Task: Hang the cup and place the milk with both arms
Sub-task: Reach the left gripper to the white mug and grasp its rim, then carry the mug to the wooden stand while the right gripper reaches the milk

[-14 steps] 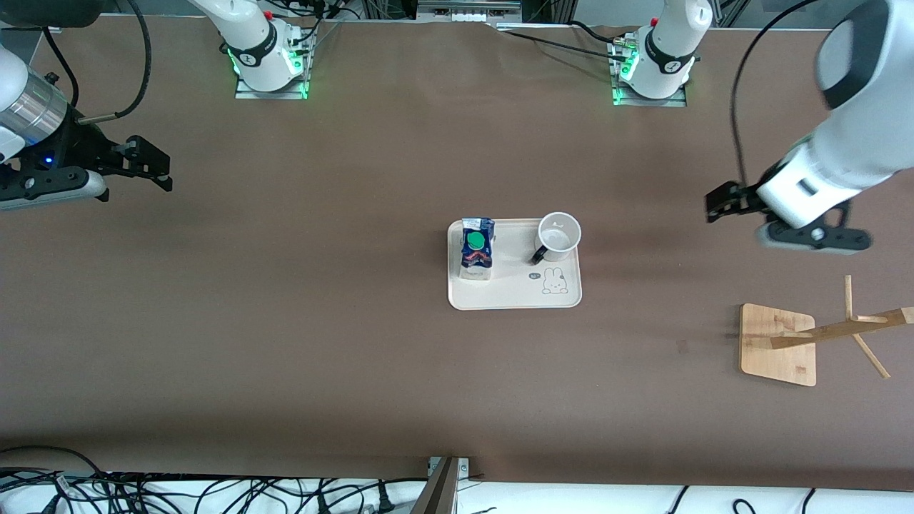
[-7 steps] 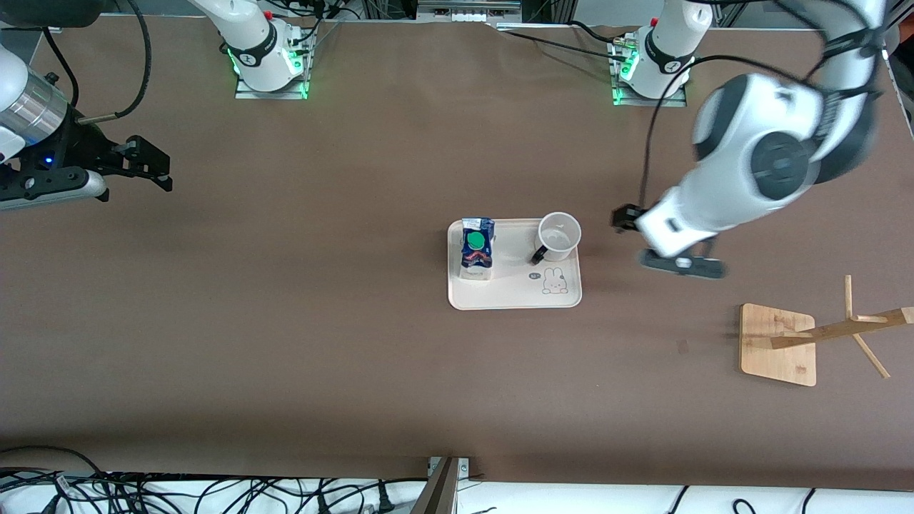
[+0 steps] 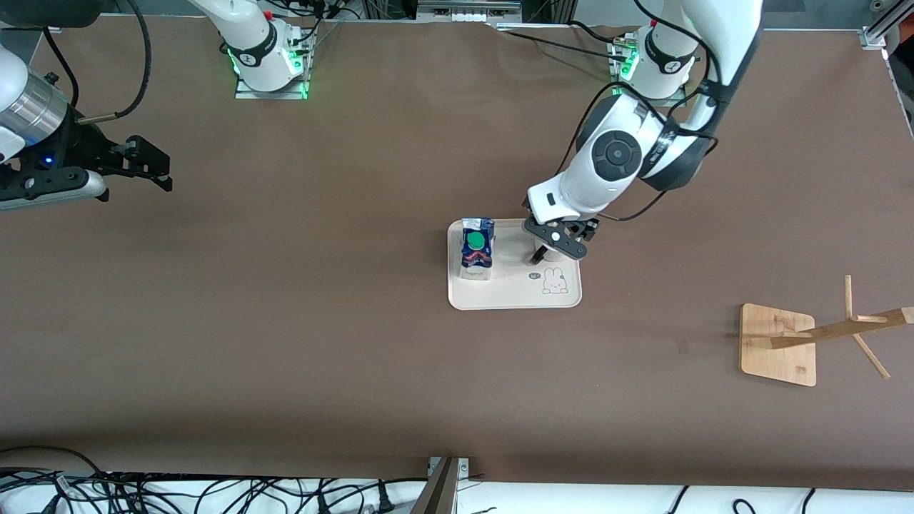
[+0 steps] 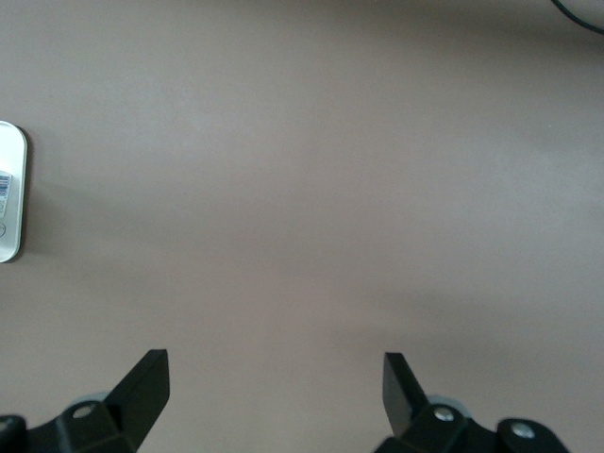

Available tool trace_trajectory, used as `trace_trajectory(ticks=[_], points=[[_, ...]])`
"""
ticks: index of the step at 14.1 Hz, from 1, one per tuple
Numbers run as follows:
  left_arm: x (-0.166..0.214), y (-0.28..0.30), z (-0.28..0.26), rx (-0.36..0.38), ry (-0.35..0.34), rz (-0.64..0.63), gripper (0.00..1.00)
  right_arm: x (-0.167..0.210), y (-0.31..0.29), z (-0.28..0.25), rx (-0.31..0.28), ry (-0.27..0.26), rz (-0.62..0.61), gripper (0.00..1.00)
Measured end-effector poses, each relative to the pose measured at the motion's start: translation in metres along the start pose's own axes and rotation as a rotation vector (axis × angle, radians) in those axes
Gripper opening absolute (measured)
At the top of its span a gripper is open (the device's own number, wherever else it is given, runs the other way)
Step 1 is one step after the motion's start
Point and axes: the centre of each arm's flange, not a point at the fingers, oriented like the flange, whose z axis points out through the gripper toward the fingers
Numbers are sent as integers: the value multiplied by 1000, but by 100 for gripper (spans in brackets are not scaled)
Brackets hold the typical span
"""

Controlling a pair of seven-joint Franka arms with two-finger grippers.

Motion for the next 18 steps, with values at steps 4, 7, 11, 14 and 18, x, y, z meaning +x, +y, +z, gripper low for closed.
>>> trace_trajectory(ticks=[4,7,11,14,18], points=[[-14,9,38,43,2,72,95,0,0,0,0,0,0,100],[-13,6,55,56,-4,94,77,0,0,0,0,0,0,100],[-12,6,60,89,3,140,36,0,0,0,0,0,0,100],[1,3,39,97,51,135,6,0,0,0,0,0,0,100],[12,-15,-11,118,138,84,6,1,1,3,0,-5,1,100]])
